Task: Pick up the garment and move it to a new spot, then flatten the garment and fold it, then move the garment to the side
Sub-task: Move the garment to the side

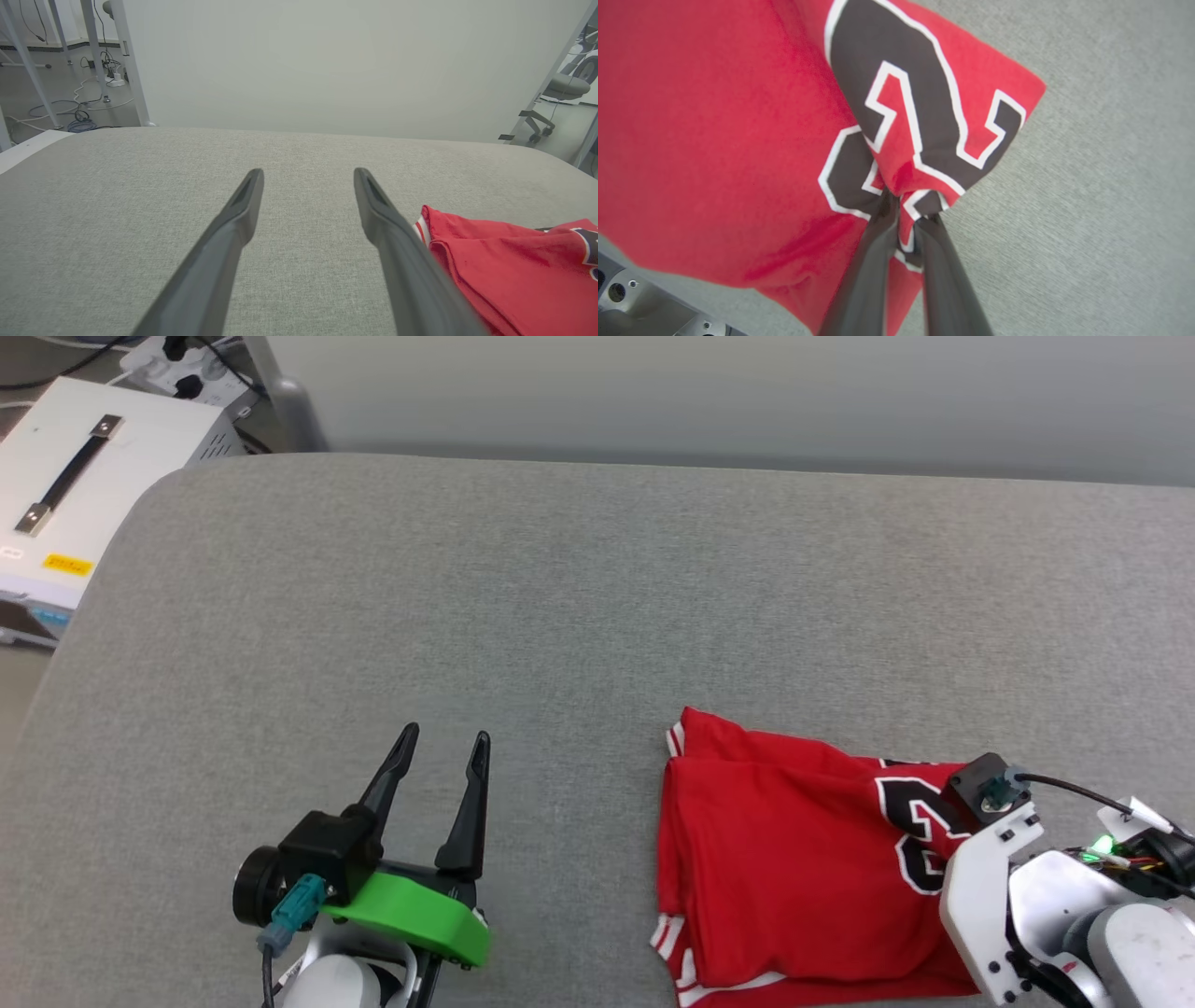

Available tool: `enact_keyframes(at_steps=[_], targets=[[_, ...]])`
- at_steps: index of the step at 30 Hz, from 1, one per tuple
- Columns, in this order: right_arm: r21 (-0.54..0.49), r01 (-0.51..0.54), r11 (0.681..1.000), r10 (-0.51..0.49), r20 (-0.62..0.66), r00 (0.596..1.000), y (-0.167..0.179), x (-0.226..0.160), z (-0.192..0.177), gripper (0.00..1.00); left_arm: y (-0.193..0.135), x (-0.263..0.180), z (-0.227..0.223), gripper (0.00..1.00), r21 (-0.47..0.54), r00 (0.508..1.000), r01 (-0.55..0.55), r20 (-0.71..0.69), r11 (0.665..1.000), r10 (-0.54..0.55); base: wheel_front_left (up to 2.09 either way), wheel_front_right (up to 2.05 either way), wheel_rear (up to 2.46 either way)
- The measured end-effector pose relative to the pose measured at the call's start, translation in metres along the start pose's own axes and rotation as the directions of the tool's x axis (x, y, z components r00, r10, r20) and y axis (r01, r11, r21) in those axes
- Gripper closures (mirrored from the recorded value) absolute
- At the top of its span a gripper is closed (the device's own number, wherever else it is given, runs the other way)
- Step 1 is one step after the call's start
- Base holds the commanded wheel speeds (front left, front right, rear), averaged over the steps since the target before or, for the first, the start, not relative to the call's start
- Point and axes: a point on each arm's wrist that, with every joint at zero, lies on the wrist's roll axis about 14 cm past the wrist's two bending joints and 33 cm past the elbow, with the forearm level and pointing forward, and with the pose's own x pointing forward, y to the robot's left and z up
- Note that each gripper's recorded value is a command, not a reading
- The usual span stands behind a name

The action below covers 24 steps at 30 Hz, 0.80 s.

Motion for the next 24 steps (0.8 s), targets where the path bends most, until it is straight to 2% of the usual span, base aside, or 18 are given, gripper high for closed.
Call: enact_keyframes(at_steps=[6,12,18,24], targets=[[-0.106,0.126,0.986,-0.133,-0.059,0.989,-0.051,-0.034,-0.023,1.00,-0.036,0.011,-0.005,0.00,-0.016,0.993,0.116,-0.007,0.993,-0.116,0.00,0.00,0.00],[-0.159,0.252,0.954,-0.276,-0.148,0.950,-0.108,-0.070,-0.059,1.00,-0.078,0.025,-0.012,0.00,-0.042,0.970,0.243,-0.014,0.969,-0.244,0.00,0.00,0.00],[-0.170,0.406,0.898,-0.433,-0.173,0.885,-0.180,-0.092,-0.077,1.00,-0.108,0.051,-0.015,0.00,-0.041,0.935,0.356,0.004,0.934,-0.356,0.00,0.00,0.00],[-0.112,0.541,0.834,-0.552,-0.202,0.809,-0.245,-0.102,-0.101,1.00,-0.117,0.079,-0.025,0.00,-0.030,0.907,0.422,0.016,0.906,-0.421,0.00,0.00,0.00]])
